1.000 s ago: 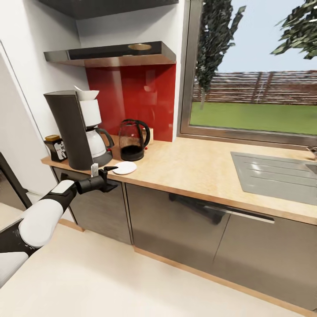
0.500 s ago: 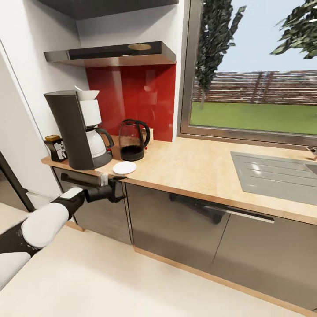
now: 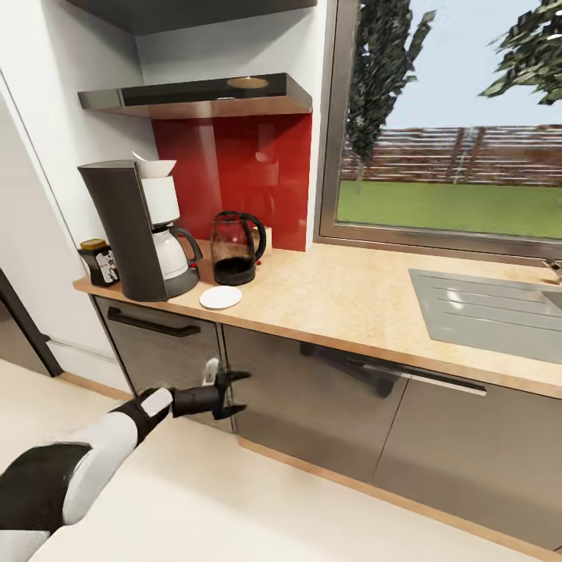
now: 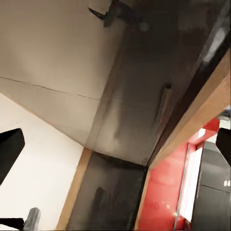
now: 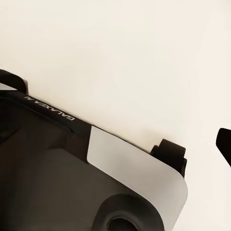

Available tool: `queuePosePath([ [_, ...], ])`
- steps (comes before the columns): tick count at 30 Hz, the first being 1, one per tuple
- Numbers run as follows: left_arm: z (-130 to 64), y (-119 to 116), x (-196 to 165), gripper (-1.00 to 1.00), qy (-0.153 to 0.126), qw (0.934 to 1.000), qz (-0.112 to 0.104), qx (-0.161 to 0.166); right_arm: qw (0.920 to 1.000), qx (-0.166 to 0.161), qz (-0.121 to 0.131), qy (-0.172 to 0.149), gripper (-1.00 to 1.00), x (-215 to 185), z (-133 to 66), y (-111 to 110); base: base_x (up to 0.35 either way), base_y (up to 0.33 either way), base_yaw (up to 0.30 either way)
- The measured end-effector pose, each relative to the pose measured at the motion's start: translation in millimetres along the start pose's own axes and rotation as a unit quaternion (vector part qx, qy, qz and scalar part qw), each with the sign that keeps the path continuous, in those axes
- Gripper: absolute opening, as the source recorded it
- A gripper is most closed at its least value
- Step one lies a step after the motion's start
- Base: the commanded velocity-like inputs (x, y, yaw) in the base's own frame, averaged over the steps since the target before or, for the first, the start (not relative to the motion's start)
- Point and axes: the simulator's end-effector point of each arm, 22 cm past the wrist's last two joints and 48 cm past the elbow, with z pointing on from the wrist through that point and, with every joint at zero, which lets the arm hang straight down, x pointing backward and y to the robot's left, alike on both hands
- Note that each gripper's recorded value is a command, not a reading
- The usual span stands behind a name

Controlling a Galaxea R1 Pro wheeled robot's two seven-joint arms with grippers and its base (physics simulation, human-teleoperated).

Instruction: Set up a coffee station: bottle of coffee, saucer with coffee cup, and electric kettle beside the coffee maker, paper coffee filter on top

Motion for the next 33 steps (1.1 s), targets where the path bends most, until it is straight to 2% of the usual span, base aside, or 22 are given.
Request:
queuePosePath([
  [2, 0.2, 2.5, 16.1, 1.0, 0.024, 0.9993, 0.025, 0.017, 1.0, 0.0, 0.0, 0.0, 1.0, -0.1, -0.1, -0.1, 0.0, 0.0, 0.0],
  [3, -0.7, 5.2, 32.7, 1.0, 0.048, 0.9968, 0.055, 0.033, 1.0, 0.0, 0.0, 0.0, 1.0, 0.0, -0.1, -0.1, 0.0, 0.0, 0.0],
  [4, -1.8, 5.5, 41.0, 1.0, 0.059, 0.9948, 0.069, 0.045, 1.0, 0.0, 0.0, 0.0, 1.0, 0.0, -0.1, -0.1, 0.0, 0.0, 0.0],
  [5, -5.2, 8.9, 57.3, 1.0, 0.082, 0.9898, 0.098, 0.064, 1.0, 0.0, 0.0, 0.0, 1.0, 0.0, -0.1, -0.2, 0.0, 0.0, 0.0],
  [8, -11.9, 14.0, 78.7, 1.0, 0.107, 0.9814, 0.13, 0.093, 1.0, 0.0, 0.0, 0.0, 1.0, -0.1, -0.1, -0.2, 0.0, 0.0, 0.0],
  [9, -17.9, 22.6, 89.1, 1.0, 0.118, 0.9778, 0.141, 0.101, 1.0, 0.0, 0.0, 0.0, 1.0, -0.1, -0.1, -0.2, 0.0, 0.0, 0.0],
  [12, -37.3, 48.3, 100.2, 1.0, 0.123, 0.9769, 0.143, 0.101, 1.0, 0.0, 0.0, 0.0, 1.0, 0.0, -0.4, -0.7, 0.0, 0.0, 0.0],
  [15, -67.3, 92.2, 112.0, 1.0, 0.119, 0.981, 0.131, 0.08, 1.0, 0.001, 0.0, -0.001, 1.0, 0.0, -1.1, -1.9, 0.0, 0.0, 0.0],
  [17, -93.0, 131.3, 128.2, 1.0, 0.112, 0.9814, 0.142, 0.065, 1.0, 0.002, 0.0, -0.001, 1.0, -0.1, -1.4, -2.6, 0.0, 0.0, 0.0],
  [18, -97.9, 139.7, 133.7, 1.0, 0.11, 0.9814, 0.144, 0.064, 1.0, 0.002, 0.0, -0.002, 1.0, -0.2, -1.5, -2.7, 0.0, 0.0, 0.0],
  [19, -109.8, 161.9, 149.6, 1.0, 0.109, 0.9808, 0.151, 0.057, 1.0, 0.002, 0.0, -0.002, 1.0, -0.6, -1.8, -3.1, 0.0, 0.0, 0.0],
  [21, -121.4, 188.2, 173.3, 1.0, 0.114, 0.9796, 0.159, 0.048, 1.0, 0.002, -0.001, -0.003, 1.0, -1.5, -1.9, -3.4, 0.0, 0.0, 0.0],
  [25, -136.0, 223.1, 211.4, 1.0, 0.117, 0.9768, 0.175, 0.038, 1.0, 0.001, -0.003, -0.006, 1.0, -3.8, -1.5, -2.8, 0.0, 0.0, 0.0],
  [26, -141.2, 238.1, 225.7, 1.0, 0.12, 0.9762, 0.179, 0.027, 1.0, 0.001, -0.004, -0.006, 1.0, -4.5, -1.4, -2.7, 0.0, 0.0, 0.0],
  [28, -146.6, 269.2, 244.3, 1.0, 0.118, 0.9765, 0.18, -0.013, 1.0, 0.001, -0.005, -0.007, 1.0, -5.1, -1.3, -2.6, 0.0, 0.0, 0.0],
  [30, -146.4, 284.3, 251.1, 1.0, 0.114, 0.9765, 0.179, -0.037, 1.0, 0.001, -0.005, -0.007, 1.0, -5.3, -1.3, -2.5, 0.0, 0.0, 0.0],
  [33, -134.7, 315.9, 265.0, 1.0, 0.109, 0.9732, 0.178, -0.096, 1.0, 0.0, -0.006, -0.007, 1.0, -5.7, -0.9, -1.8, 0.0, 0.0, 0.0],
])
